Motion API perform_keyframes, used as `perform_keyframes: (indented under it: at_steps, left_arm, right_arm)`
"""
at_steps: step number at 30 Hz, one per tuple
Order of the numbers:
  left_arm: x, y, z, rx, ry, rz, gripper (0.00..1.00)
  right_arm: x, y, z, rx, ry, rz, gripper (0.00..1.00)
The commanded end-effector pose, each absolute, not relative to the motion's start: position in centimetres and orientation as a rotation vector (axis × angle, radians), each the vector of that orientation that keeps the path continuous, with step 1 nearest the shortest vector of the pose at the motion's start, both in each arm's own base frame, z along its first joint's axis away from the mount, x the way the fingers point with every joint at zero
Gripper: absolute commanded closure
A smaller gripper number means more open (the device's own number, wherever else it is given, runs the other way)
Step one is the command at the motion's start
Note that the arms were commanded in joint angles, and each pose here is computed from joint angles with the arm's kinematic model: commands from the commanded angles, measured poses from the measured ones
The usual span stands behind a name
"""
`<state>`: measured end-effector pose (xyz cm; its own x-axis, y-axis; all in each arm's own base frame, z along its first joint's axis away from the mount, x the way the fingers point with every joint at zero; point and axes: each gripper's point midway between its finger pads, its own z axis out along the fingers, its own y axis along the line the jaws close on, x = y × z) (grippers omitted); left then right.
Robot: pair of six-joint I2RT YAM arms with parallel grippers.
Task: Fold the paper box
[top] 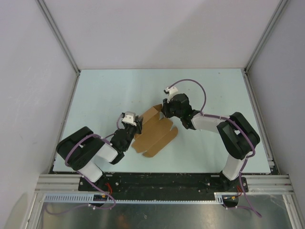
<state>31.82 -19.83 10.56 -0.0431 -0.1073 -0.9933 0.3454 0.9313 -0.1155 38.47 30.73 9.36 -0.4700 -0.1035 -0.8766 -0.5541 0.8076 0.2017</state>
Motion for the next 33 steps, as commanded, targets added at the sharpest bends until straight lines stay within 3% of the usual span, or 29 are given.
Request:
perform_keyframes:
  at_steps: [1, 13, 33]
  left_arm:
    - [30.8, -20.1, 7.8, 0.226, 1.663, -0.387, 0.66]
    - [30.9, -20.3, 7.6, 0.229, 1.668, -0.394, 0.66]
    - [30.9, -20.6, 7.8, 0.234, 1.664, -0.406, 0.66]
  right_arm:
    - [38.5, 32.1, 11.0, -0.504, 1.976, 0.613, 0.80]
    - [37.9, 33.2, 11.9, -0.500, 1.956, 0.675, 0.88]
    - [37.4, 35.1, 12.1, -0.522, 1.960, 0.676, 0.76]
